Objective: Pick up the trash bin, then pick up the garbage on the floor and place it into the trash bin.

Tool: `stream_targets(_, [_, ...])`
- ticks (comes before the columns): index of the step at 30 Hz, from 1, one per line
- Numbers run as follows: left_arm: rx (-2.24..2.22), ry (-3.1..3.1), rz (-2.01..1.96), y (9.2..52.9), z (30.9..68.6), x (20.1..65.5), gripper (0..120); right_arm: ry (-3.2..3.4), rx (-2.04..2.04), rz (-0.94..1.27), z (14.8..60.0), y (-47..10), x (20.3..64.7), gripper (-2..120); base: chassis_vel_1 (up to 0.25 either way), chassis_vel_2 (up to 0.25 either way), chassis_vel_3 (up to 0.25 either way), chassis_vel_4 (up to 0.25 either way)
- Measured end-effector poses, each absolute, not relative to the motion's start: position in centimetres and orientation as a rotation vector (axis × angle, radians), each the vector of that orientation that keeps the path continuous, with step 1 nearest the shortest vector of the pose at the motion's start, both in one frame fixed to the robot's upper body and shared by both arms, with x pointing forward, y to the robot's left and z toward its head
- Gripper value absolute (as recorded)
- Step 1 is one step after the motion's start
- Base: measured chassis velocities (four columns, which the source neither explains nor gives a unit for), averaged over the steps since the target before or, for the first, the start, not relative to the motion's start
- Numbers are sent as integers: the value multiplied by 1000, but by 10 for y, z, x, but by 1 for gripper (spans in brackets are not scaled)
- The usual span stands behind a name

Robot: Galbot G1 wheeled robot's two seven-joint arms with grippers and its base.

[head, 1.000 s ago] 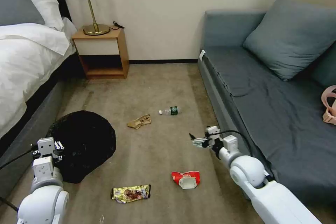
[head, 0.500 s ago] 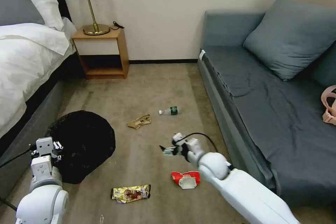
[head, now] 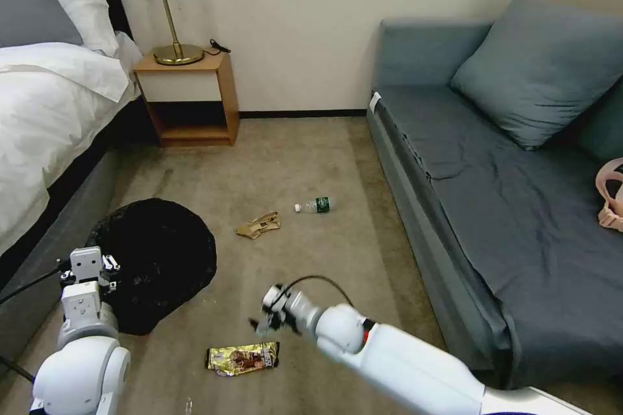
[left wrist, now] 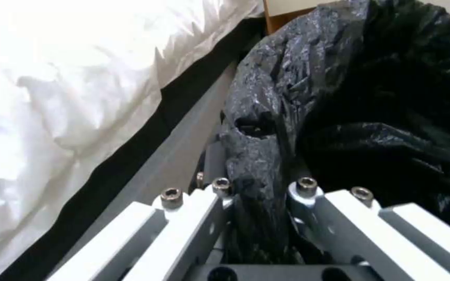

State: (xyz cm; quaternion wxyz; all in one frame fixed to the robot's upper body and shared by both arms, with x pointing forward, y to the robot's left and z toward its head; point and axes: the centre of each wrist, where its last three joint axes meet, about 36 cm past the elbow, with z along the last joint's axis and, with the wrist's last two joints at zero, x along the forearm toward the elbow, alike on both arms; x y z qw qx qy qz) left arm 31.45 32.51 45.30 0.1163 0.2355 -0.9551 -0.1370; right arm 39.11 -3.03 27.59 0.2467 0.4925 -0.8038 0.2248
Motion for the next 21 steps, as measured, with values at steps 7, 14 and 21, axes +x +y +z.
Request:
stream_targets(7, [693, -2807, -398, 323, 455, 315, 5, -2134, 1403, 648, 265, -24, 376, 100, 0, 0, 0, 0])
stream_targets(14, [690, -2812, -399, 321, 454, 313, 5, -2088, 1441, 710, 252, -21, 372, 100, 0, 0, 0, 0])
stream_targets(21, [679, -2818, -407, 319, 454, 314, 5, -2042, 1447, 783, 231, -16, 379, 100, 0, 0, 0, 0])
